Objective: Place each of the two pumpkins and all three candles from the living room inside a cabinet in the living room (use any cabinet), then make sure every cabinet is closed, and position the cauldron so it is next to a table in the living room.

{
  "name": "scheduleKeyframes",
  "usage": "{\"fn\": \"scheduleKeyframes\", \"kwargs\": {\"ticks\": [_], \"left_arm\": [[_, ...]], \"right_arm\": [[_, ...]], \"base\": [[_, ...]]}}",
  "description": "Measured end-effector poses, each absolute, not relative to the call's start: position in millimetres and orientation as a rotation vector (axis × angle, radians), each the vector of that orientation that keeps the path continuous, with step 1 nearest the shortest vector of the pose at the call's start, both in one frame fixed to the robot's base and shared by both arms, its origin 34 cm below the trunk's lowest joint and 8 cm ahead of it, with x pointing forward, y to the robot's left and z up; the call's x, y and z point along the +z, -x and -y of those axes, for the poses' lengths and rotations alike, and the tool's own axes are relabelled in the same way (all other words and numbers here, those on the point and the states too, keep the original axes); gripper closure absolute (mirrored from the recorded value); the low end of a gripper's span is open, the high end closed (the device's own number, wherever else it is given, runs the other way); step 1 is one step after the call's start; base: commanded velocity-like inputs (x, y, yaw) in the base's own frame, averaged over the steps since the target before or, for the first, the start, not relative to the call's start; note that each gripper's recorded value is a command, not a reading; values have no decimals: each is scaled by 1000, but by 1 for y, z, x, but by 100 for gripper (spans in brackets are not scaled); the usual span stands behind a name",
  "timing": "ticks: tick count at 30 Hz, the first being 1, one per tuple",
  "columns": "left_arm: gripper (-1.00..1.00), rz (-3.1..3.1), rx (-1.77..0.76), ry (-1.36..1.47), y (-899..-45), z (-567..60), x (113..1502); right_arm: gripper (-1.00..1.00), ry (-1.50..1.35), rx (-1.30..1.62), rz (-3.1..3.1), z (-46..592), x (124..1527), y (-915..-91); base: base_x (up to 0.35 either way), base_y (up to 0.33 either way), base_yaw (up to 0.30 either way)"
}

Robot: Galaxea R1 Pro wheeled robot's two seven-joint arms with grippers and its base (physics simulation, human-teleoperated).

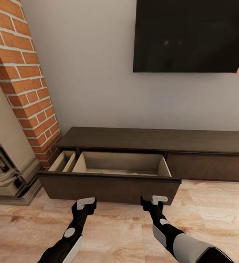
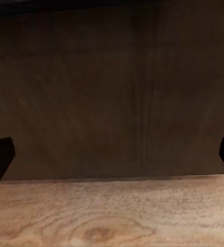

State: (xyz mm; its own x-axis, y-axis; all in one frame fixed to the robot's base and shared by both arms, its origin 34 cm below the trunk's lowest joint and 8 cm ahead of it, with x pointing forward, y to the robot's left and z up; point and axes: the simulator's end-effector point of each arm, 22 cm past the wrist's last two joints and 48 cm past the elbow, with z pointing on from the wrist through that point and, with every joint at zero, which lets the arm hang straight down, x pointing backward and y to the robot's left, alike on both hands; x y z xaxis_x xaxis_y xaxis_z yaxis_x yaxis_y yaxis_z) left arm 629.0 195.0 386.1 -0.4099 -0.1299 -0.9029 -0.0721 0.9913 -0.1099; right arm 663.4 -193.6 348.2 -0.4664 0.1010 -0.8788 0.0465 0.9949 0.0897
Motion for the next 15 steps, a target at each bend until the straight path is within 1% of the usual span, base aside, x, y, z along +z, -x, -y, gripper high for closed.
{"fn": "scheduleKeyframes", "kwargs": {"ticks": [5,9,15], "left_arm": [[-100,-1977,-47,104,-630,-194,388],[-100,-1960,-25,37,-631,-189,392],[-100,-1948,-16,14,-632,-187,395]], "right_arm": [[-100,-90,61,-2050,193,349,-664],[-100,-89,61,-2050,193,350,-664],[-100,-88,61,-2051,193,349,-664]], "base": [[14,0,0],[212,0,0],[157,0,0]]}}
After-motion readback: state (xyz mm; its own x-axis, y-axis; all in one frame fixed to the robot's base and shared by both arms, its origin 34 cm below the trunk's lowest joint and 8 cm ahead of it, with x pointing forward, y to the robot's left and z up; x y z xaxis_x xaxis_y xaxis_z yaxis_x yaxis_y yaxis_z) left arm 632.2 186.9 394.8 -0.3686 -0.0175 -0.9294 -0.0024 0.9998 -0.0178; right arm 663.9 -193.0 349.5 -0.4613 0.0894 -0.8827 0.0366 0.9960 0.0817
